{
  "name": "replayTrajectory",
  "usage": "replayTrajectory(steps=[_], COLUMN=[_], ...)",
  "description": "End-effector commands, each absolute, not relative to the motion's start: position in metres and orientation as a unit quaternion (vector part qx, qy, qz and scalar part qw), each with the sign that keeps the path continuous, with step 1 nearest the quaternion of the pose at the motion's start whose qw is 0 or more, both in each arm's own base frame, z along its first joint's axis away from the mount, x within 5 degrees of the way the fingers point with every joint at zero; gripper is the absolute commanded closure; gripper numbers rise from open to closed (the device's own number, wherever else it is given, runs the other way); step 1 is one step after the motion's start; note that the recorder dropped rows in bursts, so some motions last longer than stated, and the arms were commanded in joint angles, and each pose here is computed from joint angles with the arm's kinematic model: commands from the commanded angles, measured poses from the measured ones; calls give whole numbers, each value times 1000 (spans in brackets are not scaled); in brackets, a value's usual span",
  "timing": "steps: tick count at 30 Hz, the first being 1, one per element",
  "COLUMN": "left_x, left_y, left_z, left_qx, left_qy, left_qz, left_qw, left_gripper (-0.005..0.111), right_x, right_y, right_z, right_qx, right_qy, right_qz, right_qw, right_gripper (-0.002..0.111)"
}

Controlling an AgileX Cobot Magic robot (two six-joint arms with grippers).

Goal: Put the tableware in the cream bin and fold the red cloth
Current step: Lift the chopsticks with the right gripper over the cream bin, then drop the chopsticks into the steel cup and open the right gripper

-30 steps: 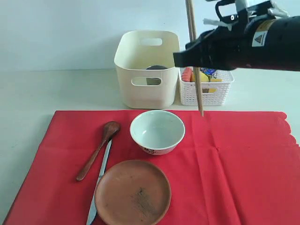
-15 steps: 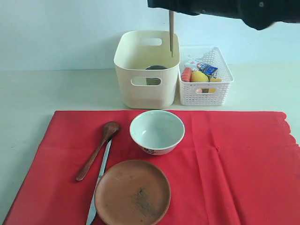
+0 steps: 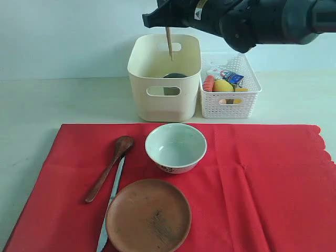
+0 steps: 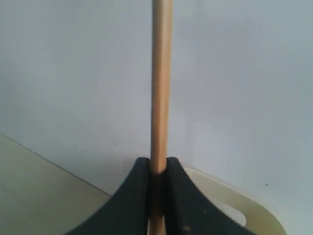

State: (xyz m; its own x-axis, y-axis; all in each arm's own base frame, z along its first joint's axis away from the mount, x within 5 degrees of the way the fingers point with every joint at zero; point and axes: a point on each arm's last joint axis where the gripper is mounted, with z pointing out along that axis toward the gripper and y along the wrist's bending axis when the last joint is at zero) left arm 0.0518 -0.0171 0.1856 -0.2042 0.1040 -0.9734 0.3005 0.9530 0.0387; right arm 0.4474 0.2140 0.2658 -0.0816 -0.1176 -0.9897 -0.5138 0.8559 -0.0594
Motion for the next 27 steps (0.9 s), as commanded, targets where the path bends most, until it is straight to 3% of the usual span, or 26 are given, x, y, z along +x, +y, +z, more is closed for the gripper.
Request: replayTrajectory(steps=[1, 10, 12, 17, 27], left_x=[52, 52, 52, 52, 52], left_y=[-17, -17, -17, -17, -17], left_z=[186, 186, 186, 186, 186], left_qx=[129, 129, 129, 129, 129], left_qy=[769, 769, 769, 769, 769], left_qz=[-78, -78, -78, -78, -78], left_qw=[621, 621, 621, 621, 621], left_gripper=[107, 107, 107, 107, 107], right_x=[468, 481, 481, 481, 472], right_y=[197, 201, 201, 200, 186], right_z=[244, 187, 181, 179, 214], right_qx=[-193, -207, -215, -217, -208], right_qy=[721, 724, 729, 737, 786], right_qz=[165, 172, 164, 155, 99], right_qw=[645, 635, 629, 621, 574], right_gripper=[108, 108, 100, 65, 62])
